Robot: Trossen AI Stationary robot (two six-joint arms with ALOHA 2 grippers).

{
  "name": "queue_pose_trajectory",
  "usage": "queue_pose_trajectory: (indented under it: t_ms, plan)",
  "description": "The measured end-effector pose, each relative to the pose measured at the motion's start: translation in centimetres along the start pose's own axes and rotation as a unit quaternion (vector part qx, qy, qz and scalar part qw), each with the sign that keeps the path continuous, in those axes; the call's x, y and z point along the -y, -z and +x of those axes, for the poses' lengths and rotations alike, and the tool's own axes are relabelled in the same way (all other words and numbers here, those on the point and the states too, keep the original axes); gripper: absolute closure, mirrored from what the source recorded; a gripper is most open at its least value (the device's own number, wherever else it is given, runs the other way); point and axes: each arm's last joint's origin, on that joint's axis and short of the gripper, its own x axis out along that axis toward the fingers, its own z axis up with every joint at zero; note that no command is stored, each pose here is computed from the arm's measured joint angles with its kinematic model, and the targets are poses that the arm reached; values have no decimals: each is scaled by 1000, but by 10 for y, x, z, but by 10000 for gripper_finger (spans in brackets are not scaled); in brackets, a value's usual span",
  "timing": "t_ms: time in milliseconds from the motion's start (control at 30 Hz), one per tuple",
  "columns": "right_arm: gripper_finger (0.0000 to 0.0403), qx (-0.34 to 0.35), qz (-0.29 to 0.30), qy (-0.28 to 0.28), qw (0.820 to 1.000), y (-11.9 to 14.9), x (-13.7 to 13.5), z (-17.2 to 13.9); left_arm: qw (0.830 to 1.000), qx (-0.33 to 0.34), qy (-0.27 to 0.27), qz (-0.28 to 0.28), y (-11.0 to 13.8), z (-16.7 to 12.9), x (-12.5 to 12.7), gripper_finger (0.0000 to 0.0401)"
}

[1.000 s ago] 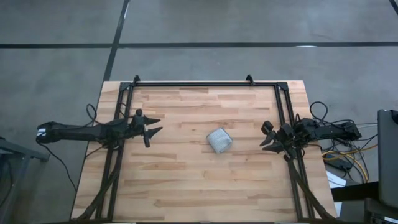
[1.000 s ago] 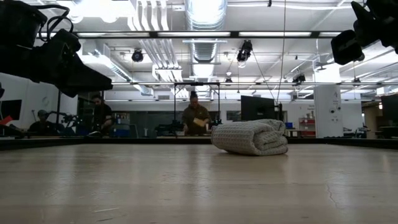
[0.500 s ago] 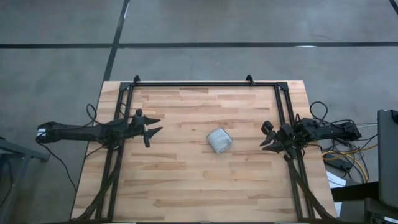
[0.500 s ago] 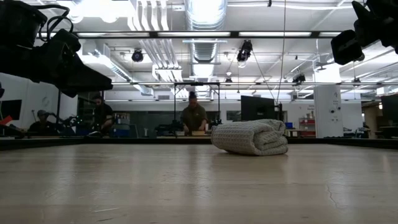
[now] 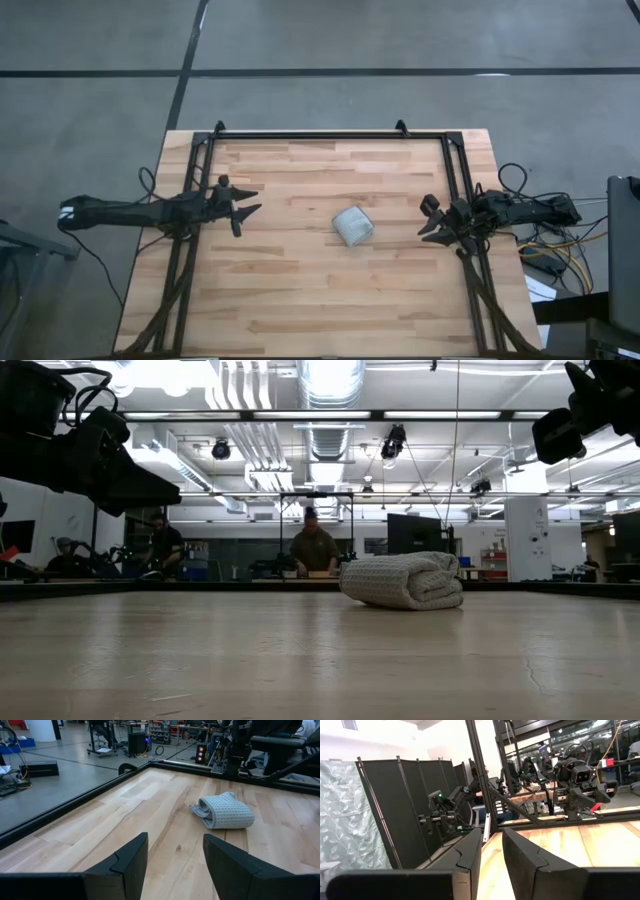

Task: Fold microfiber towels
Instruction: Return to Home Position

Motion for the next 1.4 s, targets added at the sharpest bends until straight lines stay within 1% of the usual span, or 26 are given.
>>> queue_pose_trajectory:
  t_ms: [267,733,1100,1400]
  plan:
    - [335,0,-1,0,1000,0,0,0,1000,0,0,0,0,0,0,206]
    - [321,0,-1,0,1000,0,0,0,1000,0,0,0,0,0,0,206]
    - [335,0,-1,0,1000,0,0,0,1000,0,1,0,0,0,0,206]
    - [324,0,-1,0,1000,0,0,0,1000,0,0,0,0,0,0,206]
